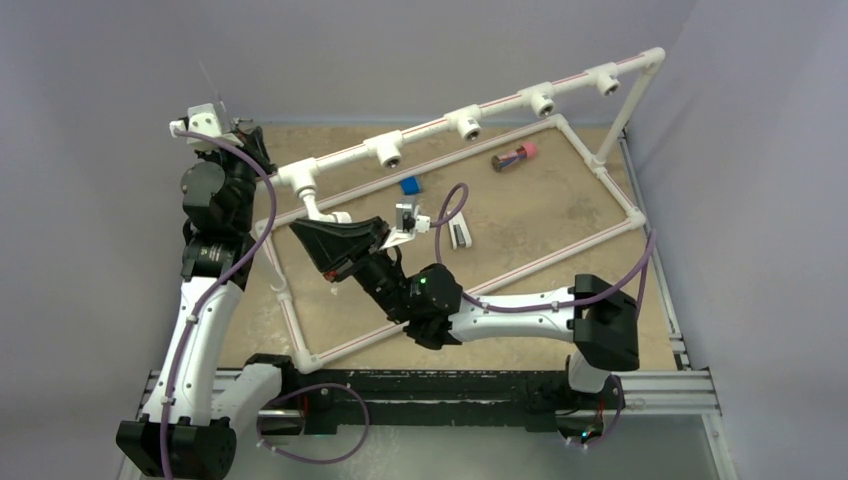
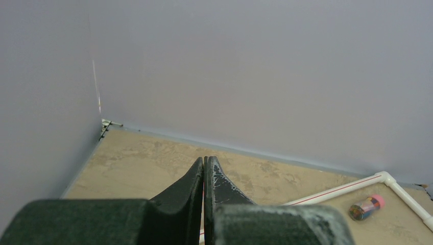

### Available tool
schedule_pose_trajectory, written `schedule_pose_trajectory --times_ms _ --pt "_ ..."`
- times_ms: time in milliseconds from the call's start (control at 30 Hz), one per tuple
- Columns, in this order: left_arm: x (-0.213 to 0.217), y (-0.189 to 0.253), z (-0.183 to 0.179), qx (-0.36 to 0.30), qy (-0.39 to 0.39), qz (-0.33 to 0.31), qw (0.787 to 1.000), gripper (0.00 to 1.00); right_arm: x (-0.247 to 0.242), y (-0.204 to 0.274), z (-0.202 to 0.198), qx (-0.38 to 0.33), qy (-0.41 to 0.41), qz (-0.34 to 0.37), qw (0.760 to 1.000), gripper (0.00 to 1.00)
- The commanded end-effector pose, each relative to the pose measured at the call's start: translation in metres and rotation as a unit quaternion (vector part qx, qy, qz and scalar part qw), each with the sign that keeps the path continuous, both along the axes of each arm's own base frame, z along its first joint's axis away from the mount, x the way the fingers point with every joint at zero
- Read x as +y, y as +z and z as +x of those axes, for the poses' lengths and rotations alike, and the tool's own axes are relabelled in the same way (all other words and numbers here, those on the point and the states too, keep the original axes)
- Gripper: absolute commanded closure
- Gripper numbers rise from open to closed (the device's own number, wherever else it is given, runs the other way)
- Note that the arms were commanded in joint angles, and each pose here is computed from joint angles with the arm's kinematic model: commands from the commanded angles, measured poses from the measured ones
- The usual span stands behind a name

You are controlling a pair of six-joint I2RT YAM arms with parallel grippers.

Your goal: Install the water faucets

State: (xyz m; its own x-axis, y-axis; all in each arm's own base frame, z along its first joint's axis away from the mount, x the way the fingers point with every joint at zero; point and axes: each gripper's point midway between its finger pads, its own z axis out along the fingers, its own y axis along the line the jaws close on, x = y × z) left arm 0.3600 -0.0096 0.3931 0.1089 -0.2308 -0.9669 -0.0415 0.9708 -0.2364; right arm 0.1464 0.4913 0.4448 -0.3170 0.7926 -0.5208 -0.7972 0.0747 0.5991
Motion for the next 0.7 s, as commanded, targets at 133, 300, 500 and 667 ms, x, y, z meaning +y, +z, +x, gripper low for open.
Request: schedule_pose_trajectory --times_ms 133,300,500,667 --pt "-0.025 -0.119 -0.008 0.194 -0.059 0.0 0.979 1.0 -0.056 0.041 0.006 -0.054 -0.097 -0.022 0.994 0.63" --pt "-0.025 -0.12 -0.007 0.197 -0.058 0.001 0.979 1.0 -0.073 0.031 0.016 -0.093 -0.163 -0.116 0.975 0.45" --pt "-0.027 -0.12 -0.005 0.195 -0.063 -0.002 0.979 1.0 -0.09 -0.003 0.023 -0.137 -0.206 -0.259 0.934 0.31" --pt "-0.027 -0.117 0.001 0.187 -0.064 -0.003 0.98 1.0 -0.123 -0.039 0.029 -0.118 -0.222 -0.345 0.905 0.19"
